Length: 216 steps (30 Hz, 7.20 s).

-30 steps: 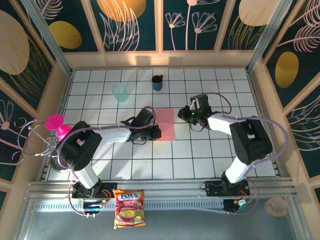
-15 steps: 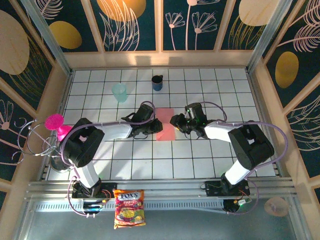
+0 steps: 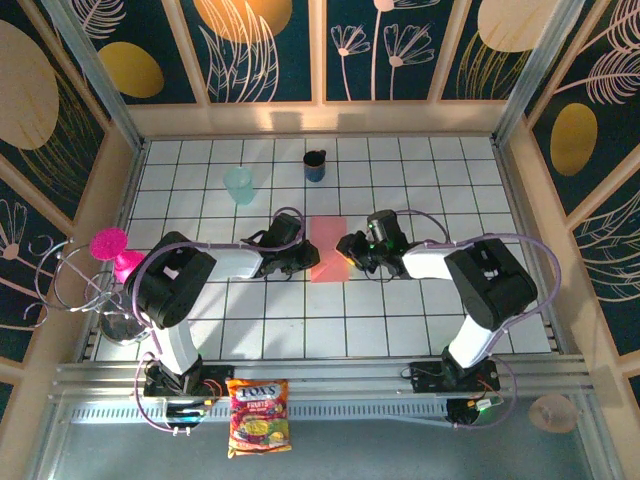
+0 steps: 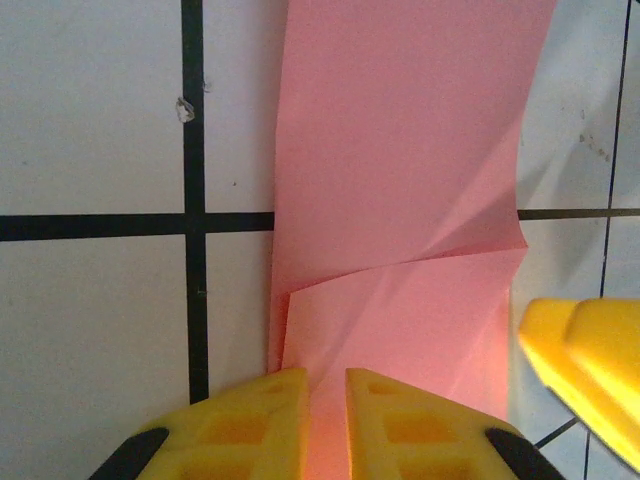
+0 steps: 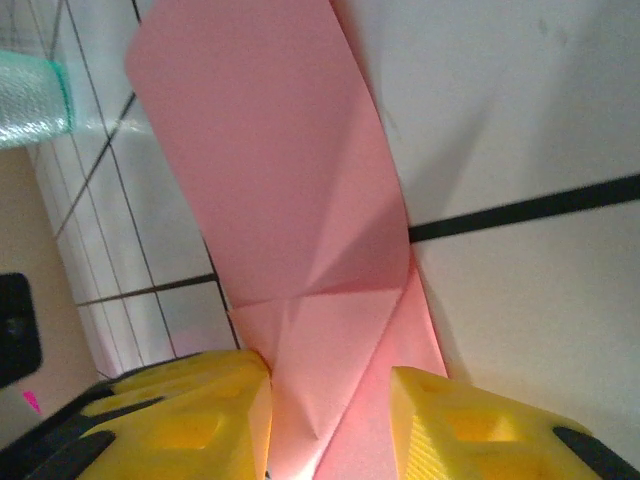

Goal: Fold a paper plane with a square sheet of paper (pick it up from the middle)
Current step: Turn over the paper at the center of the table, then move the paper to the center of the table.

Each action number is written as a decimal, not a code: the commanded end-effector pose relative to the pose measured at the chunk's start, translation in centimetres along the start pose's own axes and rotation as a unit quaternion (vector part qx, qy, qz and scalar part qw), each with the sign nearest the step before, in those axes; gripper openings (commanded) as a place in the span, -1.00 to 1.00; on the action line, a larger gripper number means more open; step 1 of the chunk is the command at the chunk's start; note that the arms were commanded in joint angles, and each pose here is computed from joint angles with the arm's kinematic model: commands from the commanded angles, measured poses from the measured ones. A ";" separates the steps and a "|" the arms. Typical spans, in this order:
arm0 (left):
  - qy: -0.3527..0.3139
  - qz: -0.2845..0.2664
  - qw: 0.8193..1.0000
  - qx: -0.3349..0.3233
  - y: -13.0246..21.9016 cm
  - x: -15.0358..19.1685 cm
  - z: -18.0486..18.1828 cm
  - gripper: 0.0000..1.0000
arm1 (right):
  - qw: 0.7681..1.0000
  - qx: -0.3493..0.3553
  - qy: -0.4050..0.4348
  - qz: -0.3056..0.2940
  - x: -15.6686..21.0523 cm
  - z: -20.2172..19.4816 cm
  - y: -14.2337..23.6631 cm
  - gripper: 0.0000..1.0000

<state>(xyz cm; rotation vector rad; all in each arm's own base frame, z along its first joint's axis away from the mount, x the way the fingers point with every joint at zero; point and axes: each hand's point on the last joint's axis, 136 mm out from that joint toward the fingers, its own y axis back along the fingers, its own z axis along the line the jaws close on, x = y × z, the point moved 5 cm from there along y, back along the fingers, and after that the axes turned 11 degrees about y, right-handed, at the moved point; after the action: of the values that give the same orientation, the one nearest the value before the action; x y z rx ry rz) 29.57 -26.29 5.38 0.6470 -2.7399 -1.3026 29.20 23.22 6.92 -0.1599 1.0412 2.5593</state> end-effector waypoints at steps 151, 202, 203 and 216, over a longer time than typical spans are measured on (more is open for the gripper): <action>-0.183 -0.099 0.955 -0.211 -1.0 -0.4 -3.5 -0.50 | 0.967 0.050 0.098 -0.230 -8.0 1.8 13.5 -0.37; 0.036 -0.075 0.995 0.056 9.8 -4.1 2.2 0.85 | 0.980 0.103 0.157 0.062 0.6 3.1 -7.6 -0.55; 0.037 -0.070 0.995 0.056 9.7 -3.9 2.3 0.84 | 0.980 0.106 0.156 0.066 0.8 2.6 -7.5 -0.56; 0.057 -0.006 0.996 0.067 8.1 -1.7 3.0 0.57 | 0.987 -0.021 0.150 0.061 0.8 2.8 -2.7 -0.56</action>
<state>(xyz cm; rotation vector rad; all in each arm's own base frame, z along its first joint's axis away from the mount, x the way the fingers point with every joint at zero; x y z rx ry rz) 28.21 -18.30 10.26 0.7835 -2.7516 -1.0909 30.32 27.47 5.94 -0.5184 1.2172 2.6627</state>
